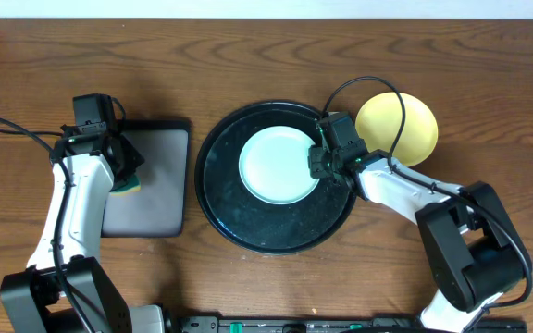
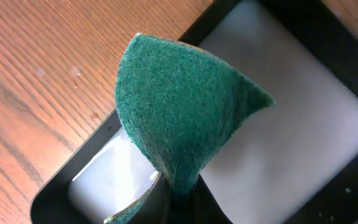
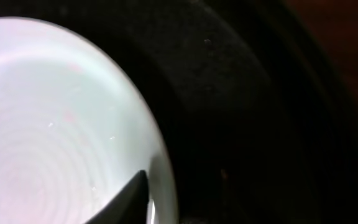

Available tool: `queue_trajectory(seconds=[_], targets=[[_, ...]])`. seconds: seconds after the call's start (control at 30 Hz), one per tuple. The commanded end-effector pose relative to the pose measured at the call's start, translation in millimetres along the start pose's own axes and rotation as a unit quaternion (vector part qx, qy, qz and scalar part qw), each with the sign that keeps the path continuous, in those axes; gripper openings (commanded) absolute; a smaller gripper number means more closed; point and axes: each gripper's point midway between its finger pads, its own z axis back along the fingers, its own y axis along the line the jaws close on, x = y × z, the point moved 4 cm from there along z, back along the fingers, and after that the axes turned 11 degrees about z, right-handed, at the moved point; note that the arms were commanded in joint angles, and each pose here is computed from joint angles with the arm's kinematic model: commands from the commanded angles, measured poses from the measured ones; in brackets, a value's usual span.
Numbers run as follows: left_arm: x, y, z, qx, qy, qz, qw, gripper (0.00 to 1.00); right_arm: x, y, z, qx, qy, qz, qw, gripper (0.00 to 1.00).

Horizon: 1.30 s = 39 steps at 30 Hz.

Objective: Clean dirty plates on tray and stack at the side

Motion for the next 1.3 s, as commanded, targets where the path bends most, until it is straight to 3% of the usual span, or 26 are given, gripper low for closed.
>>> queue_trajectory(seconds=[0.0,0.07,0.1,0.43,0.8,1.13,1.27], targets=[[3,3,1,0.004,-0.014,0.004,1.000,0.08,-21,5,-14,0.010,0.038,0.005,0.999,0.21],[5,2,1,0.000,-0.018,0.006,1.000,0.08,-21,5,-14,0.011,0.036,0.005,0.999,0.03],[6,1,1,-0.001,-0.020,0.009,1.000,0.08,-20,5,-14,0.011,0.035,0.005,0.999,0.01],[8,-1,1,-0.006,-0.025,0.019,0.999,0.08,0,9,0,0.016,0.003,0.006,1.000,0.01],[8,-1,1,-0.006,-0.025,0.019,0.999,0.08,57,7,63,-0.025,-0.112,0.005,0.993,0.02],[8,-1,1,-0.006,-0.026,0.019,0.999,0.07,73,38,78,-0.046,-0.173,0.019,0.984,0.02],[8,-1,1,-0.006,-0.026,0.019,0.999,0.08,88,65,90,-0.054,-0.236,0.027,0.970,0.02]])
